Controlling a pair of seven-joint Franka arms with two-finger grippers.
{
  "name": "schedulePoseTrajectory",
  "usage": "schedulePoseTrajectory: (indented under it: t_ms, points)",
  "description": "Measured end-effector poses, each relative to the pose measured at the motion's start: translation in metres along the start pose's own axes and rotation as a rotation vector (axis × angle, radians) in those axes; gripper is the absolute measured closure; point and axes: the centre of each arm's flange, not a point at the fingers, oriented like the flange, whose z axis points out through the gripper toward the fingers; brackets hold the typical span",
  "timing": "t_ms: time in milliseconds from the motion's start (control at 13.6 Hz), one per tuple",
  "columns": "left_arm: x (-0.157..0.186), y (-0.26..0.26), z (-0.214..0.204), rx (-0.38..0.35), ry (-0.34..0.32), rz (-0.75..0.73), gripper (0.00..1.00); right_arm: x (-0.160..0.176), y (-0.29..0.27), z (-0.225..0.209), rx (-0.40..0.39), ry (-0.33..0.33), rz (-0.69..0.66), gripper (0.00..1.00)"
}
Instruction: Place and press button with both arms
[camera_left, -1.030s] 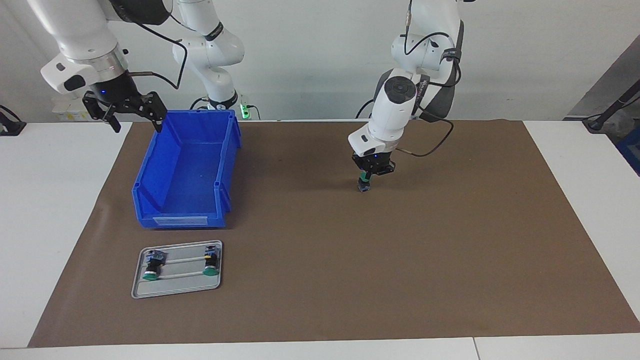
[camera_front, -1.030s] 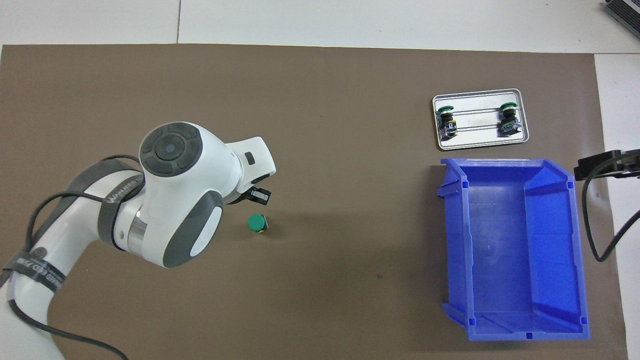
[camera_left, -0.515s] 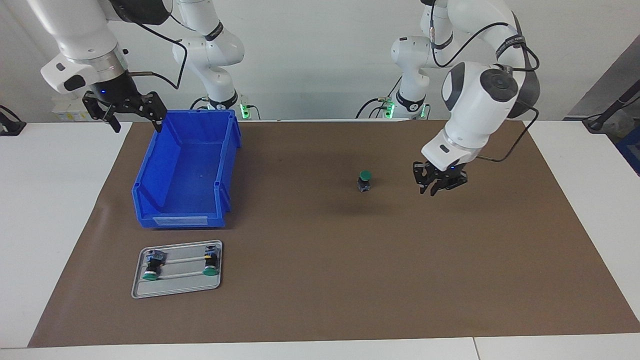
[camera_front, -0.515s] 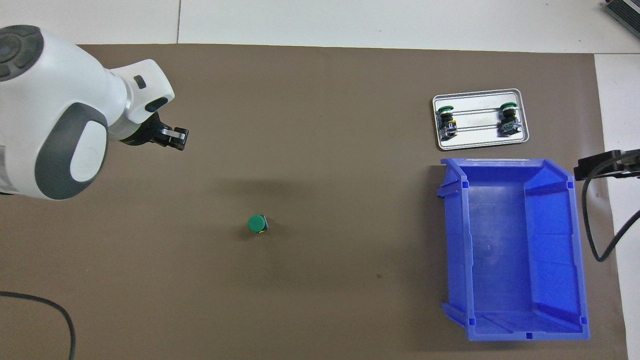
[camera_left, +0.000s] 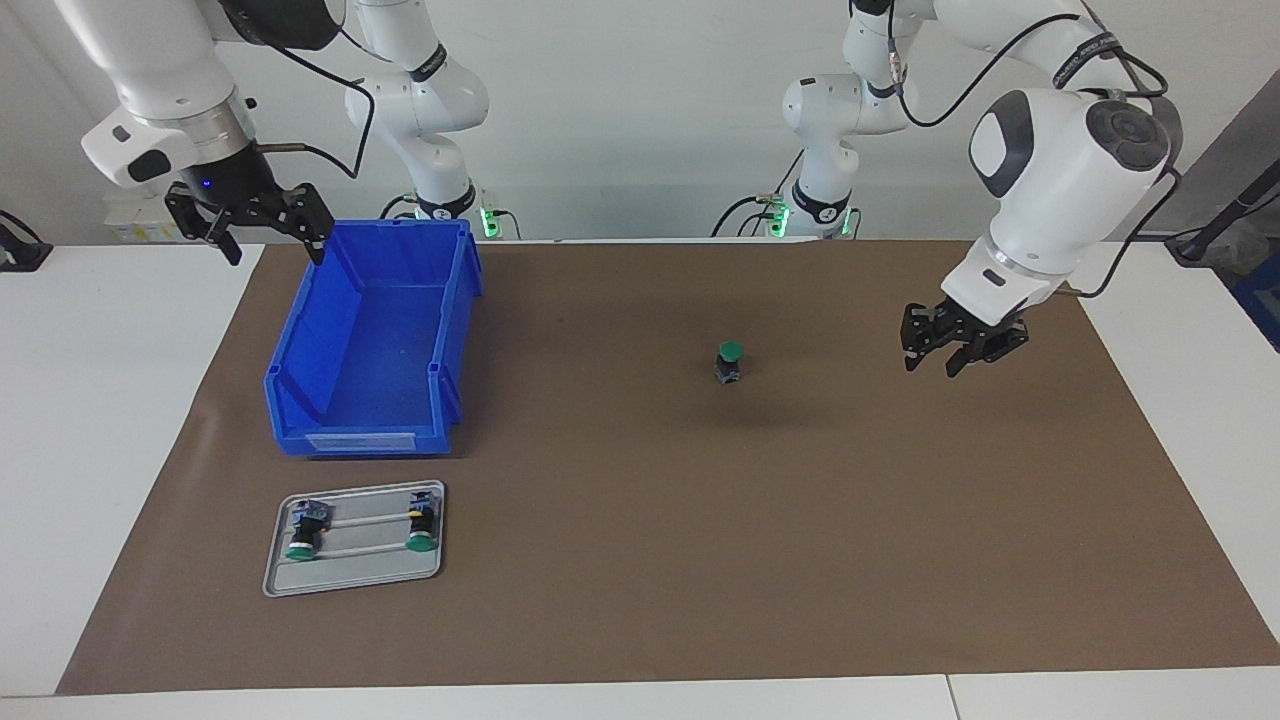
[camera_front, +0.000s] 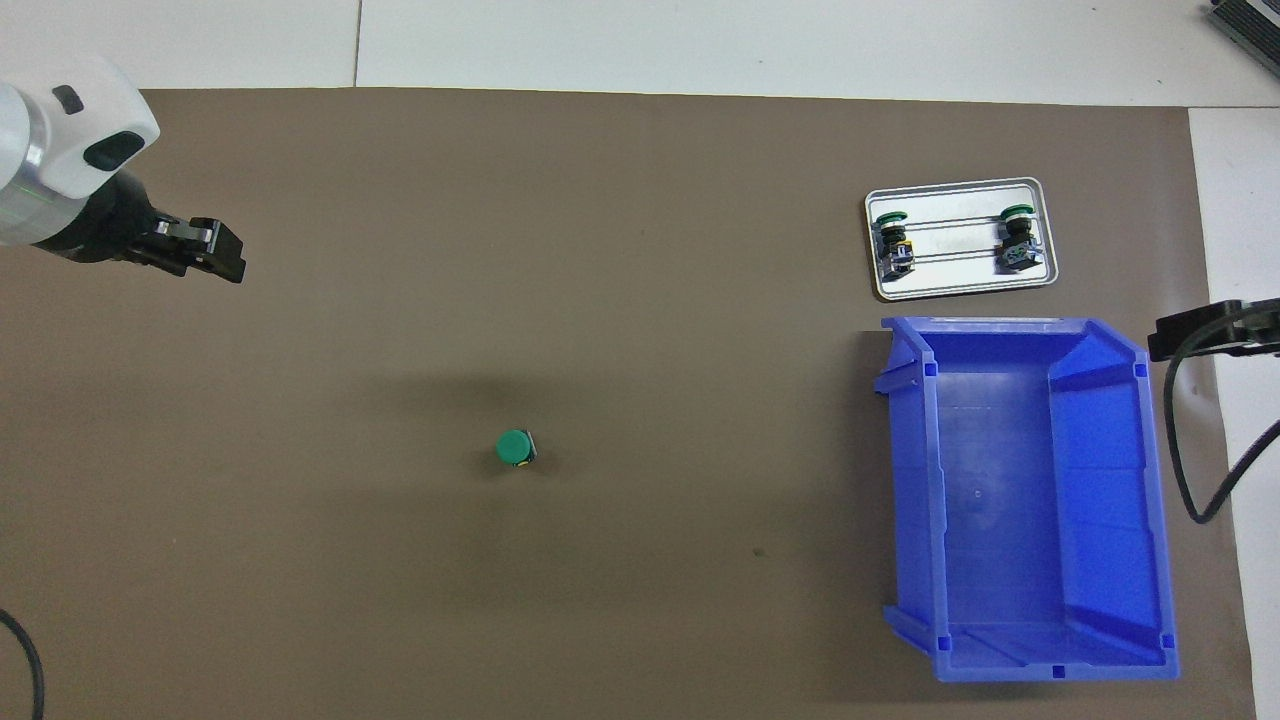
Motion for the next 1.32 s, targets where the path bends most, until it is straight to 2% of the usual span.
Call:
schedulePoseTrajectory:
  t_ms: [221,442,662,736,1325]
  points:
    - [-0.005,-0.004,-0.008,0.066,-0.03,0.006,0.44,0.0,0.0,0.0,0.0,0.0,0.0,0.0]
    - [-0.006,0.002,-0.016,0.079,-0.016,0.017,0.41,0.0,0.0,0.0,0.0,0.0,0.0,0.0]
    - [-0.007,0.007,-0.02,0.079,-0.009,0.025,0.06,0.0,0.0,0.0,0.0,0.0,0.0,0.0]
    - [-0.008,0.007,-0.021,0.08,-0.006,0.025,0.0,0.0,0.0,0.0,0.0,0.0,0.0,0.0]
    - [-0.006,0.007,-0.02,0.081,0.009,0.027,0.0,0.0,0.0,0.0,0.0,0.0,0.0,0.0]
